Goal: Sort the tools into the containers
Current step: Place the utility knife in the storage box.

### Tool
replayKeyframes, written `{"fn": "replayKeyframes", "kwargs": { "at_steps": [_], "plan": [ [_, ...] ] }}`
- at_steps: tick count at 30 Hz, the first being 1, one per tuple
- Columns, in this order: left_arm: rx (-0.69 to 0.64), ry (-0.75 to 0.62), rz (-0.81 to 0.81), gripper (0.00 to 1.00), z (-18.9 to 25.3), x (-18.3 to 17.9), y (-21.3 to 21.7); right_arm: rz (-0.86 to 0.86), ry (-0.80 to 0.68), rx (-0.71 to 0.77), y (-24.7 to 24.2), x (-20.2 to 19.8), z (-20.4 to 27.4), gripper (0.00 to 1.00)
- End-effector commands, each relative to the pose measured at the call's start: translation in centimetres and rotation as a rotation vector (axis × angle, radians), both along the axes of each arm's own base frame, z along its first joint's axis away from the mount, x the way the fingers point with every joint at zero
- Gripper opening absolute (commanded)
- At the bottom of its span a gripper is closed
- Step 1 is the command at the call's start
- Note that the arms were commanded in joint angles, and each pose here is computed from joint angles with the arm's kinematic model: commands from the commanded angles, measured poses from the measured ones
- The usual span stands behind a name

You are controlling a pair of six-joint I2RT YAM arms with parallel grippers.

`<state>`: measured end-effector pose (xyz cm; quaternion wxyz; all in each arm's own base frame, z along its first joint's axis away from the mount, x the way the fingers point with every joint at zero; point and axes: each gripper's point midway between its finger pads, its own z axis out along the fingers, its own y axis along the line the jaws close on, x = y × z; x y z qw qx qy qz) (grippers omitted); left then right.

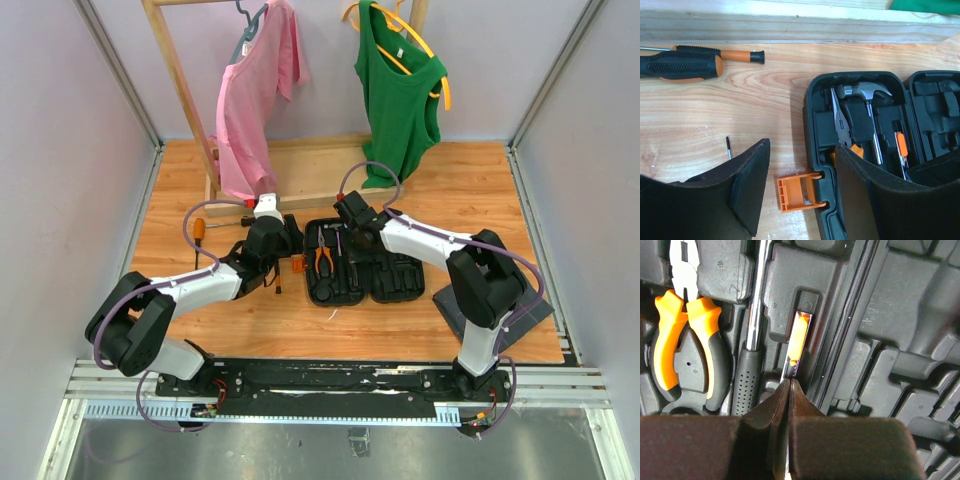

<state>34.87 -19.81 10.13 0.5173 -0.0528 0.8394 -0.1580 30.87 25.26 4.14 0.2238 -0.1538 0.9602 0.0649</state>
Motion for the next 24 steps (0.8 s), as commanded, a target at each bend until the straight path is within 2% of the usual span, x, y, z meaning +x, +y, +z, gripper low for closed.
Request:
{"fn": "replayKeyframes", "kwargs": {
  "at_steps": [1,6,15,24],
  "plan": [
    [-0.003,-0.027,0.012,0.58,1.1,0.9,-0.1,0.017,0.072,-0.090,-0.9,-1.9,-2.7,0.01],
    [-0.001,-0.027,0.015,0.59,1.1,0.9,0.0,0.015,-0.028,-0.046,-0.5,-0.6,0.5,0.05],
    [0.001,-0.036,0.025,0.59,1.6,0.9,0.2,0.057,-0.204,0.137,1.6,0.8,6.5,0.21],
    [0.020,-0.051,0.046,0.59,2.2,0.8,0.9,0.049,-0.349,0.160,-0.8,0.0,9.5,0.45]
  ]
}}
